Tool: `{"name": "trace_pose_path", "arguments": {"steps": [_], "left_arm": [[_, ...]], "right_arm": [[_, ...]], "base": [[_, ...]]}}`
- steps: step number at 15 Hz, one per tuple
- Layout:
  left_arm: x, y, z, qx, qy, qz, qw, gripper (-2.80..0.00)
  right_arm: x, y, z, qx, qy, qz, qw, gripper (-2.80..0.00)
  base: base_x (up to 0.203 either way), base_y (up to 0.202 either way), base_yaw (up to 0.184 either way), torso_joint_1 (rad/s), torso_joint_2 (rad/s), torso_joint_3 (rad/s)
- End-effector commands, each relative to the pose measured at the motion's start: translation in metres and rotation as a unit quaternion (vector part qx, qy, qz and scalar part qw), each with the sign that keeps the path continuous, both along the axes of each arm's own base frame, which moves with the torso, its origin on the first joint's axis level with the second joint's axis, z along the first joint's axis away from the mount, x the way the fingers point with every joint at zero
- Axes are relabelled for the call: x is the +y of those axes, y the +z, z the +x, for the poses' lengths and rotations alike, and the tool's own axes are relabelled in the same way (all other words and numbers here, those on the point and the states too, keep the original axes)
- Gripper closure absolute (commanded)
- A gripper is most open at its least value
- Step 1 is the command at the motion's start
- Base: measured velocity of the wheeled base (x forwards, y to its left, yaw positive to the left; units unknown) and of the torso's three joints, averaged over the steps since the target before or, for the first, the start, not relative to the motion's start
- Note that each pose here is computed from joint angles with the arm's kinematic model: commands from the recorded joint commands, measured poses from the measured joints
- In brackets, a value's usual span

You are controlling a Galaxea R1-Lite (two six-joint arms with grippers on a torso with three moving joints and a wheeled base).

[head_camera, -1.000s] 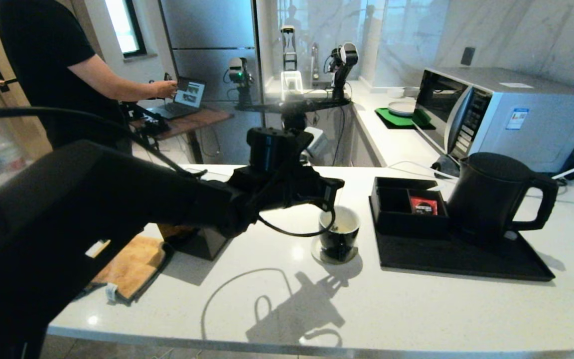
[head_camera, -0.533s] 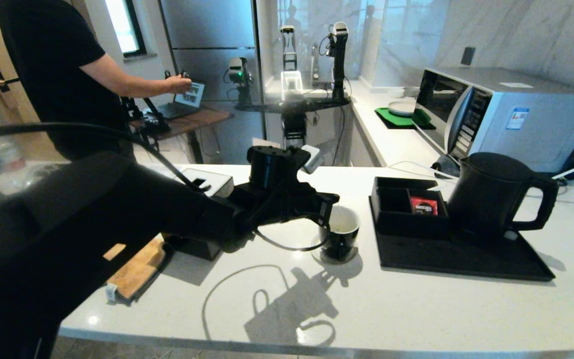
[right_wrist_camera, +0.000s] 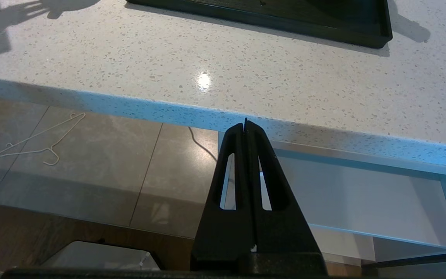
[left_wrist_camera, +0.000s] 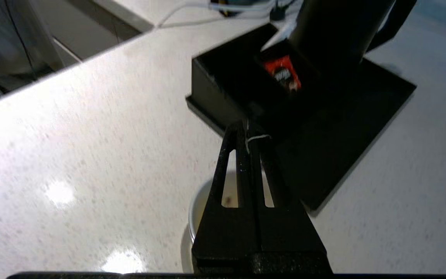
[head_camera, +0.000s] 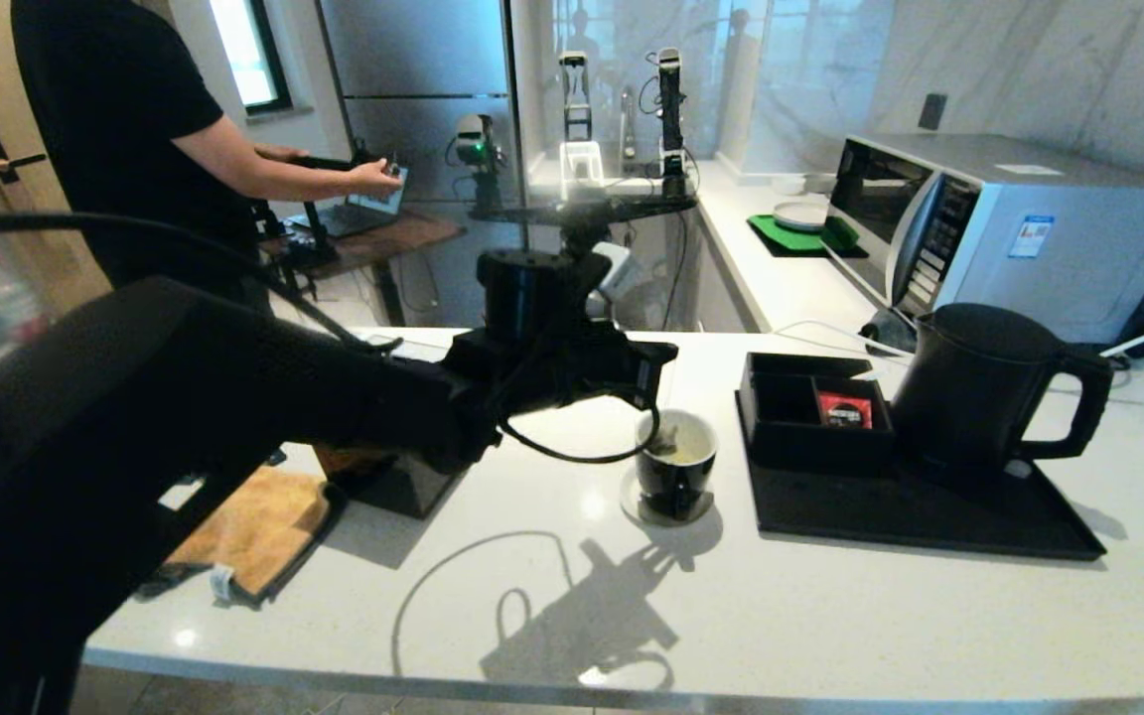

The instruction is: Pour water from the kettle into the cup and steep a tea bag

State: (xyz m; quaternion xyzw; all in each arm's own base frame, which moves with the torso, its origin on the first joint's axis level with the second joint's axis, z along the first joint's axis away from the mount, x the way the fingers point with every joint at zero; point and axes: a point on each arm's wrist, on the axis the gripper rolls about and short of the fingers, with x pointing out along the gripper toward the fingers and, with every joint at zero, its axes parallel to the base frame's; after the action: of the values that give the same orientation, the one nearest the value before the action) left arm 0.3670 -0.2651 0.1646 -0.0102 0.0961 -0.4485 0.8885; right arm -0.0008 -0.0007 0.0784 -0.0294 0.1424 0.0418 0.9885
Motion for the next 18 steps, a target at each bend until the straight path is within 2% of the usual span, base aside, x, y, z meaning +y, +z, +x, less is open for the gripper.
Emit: {"name": "trace_pose_path", "arguments": {"steps": [1,8,18], "left_arm": [[0.002,0.024,-0.006,-0.021,-0.002,-0.015,0.9997,0.0],[0.004,0.041,-0.015,-0.032,-0.005,-0.021,0.9993,0.0],[0.009,0.005,-0.025,0.008,-0.009,0.008,0.9999,0.0]], "right_arm": [[0.0,0.0,0.0,0.001,0.0,-0.001,1.0,0.0],[0.0,0.0,0.0,0.001,0.0,-0.001,1.0,0.0],[0.0,0.0,0.0,0.001,0.0,-0.001,1.0,0.0]], "base": [[0.0,0.0,0.0,0.0,0.0,0.0],[0.0,0.0,0.0,0.0,0.0,0.0],[0.0,0.0,0.0,0.0,0.0,0.0]]}}
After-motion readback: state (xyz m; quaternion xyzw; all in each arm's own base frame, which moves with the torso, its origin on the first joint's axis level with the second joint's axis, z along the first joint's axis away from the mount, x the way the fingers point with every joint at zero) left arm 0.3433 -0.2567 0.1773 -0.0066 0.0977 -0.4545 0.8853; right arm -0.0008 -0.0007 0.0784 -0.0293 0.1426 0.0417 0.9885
